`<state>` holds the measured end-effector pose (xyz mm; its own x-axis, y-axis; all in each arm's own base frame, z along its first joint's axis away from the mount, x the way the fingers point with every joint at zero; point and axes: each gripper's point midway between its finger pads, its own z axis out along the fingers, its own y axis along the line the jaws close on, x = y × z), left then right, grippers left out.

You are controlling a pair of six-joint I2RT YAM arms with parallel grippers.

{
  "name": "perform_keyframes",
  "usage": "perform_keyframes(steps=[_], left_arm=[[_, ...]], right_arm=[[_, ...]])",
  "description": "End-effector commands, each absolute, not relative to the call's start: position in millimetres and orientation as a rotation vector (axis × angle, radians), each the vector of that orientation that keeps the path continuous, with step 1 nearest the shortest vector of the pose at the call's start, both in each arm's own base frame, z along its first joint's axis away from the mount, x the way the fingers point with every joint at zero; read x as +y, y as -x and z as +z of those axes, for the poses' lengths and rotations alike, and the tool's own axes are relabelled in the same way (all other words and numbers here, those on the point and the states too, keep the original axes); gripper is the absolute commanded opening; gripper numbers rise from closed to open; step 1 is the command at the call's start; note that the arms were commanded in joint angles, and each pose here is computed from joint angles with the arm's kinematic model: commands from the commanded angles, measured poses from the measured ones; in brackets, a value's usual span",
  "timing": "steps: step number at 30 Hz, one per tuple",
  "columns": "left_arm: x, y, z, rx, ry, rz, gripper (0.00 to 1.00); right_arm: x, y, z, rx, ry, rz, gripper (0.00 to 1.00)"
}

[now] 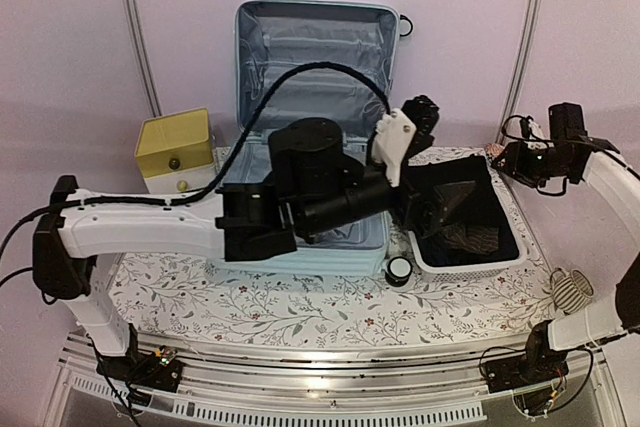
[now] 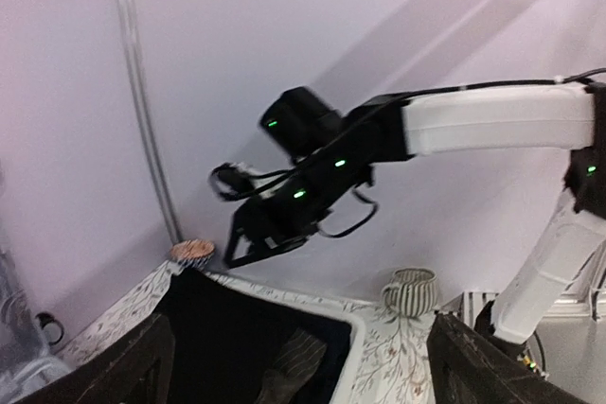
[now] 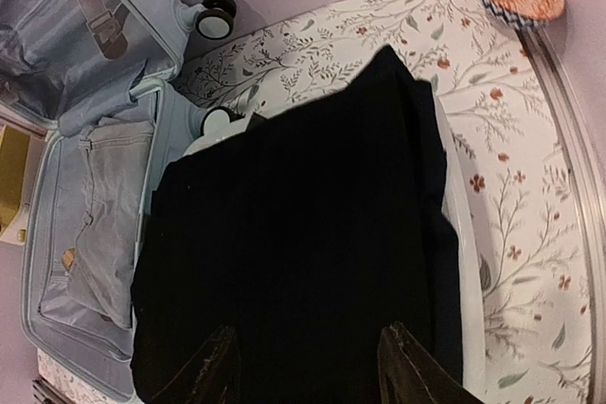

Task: Open, take out, and arrange the luggage
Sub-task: Place the clothes in the bin, then adjust the clothes in the bin.

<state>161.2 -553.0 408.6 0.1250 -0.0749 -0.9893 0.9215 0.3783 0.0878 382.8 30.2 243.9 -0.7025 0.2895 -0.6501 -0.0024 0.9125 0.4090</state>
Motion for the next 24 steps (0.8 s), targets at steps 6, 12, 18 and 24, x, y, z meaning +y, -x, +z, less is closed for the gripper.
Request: perform_keyframes(steps=[6, 12, 18, 24], left_arm=[[-445.7, -223.5, 359.5, 1.524, -0.746, -0.717, 0.95], [-376.7, -243.6, 361.4, 1.579, -0.609, -0.622, 0.95], [-323.8, -258.2, 344.5, 1.666, -0.509, -0.559, 0.96], [-291.4, -264.3, 336.6, 1.695, -0.444, -0.521, 0.96]], right_arm=[[26.8, -321.1, 202.6, 2.315, -0.471, 0.562, 0.54], [20.8, -311.7, 165.3, 2.325, -0.573, 0.541, 0.54], [16.0, -317.3, 151.3, 2.306, -0.608, 0.523, 0.52], [17.5, -329.4, 144.1, 2.296, -0.625, 0.554, 0.47]])
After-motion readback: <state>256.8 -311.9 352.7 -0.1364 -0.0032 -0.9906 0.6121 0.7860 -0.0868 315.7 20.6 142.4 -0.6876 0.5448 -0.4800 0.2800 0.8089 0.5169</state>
